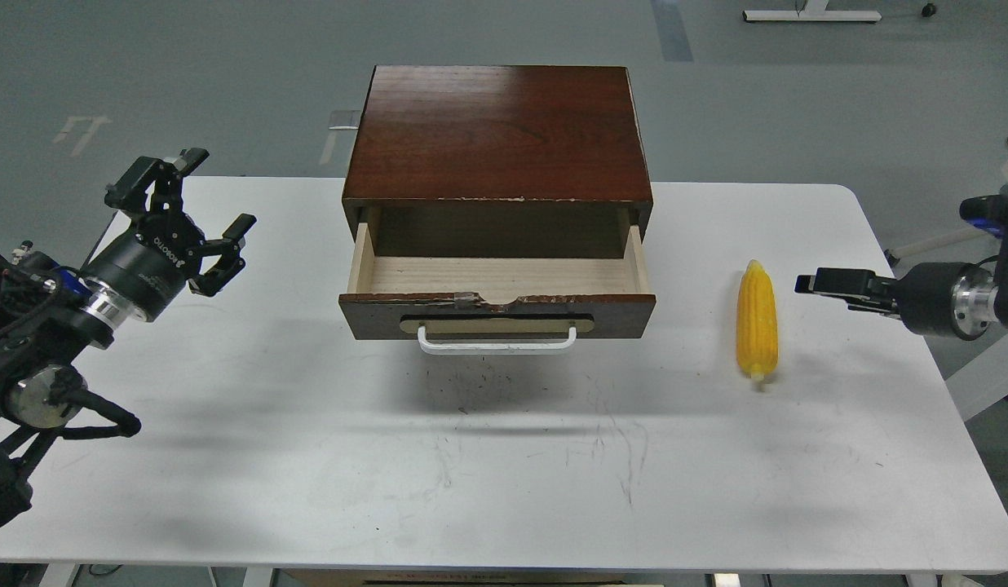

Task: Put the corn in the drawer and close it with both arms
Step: 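Move the right gripper toward the yellow corn cob, then close the right gripper around the yellow corn cob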

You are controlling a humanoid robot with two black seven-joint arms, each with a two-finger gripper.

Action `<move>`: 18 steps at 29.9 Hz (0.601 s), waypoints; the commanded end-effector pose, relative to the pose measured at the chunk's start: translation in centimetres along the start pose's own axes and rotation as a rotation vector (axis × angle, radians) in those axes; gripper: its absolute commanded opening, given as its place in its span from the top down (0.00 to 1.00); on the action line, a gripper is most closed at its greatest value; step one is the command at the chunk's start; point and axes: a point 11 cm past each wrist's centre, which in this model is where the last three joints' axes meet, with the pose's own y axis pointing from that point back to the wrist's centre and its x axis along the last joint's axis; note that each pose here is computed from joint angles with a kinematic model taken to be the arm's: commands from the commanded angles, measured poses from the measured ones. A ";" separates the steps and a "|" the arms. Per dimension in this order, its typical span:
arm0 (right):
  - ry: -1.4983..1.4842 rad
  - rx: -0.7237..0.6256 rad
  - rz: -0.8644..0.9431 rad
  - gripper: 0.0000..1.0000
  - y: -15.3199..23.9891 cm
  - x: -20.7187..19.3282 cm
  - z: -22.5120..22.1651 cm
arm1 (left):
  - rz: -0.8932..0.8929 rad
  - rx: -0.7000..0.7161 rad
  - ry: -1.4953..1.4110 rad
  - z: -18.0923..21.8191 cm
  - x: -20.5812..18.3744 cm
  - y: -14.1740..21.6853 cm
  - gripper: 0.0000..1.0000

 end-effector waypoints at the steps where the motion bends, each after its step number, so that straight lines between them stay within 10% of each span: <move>1: 0.061 -0.047 -0.025 0.00 -1.4 -0.4 0.2 | -0.006 0.004 -0.004 -0.2 -0.2 0.0 0.00; 18: 0.123 -0.010 -0.118 0.00 -6.6 -2.9 -3.5 | -0.002 0.008 -0.010 -0.1 0.0 0.2 0.00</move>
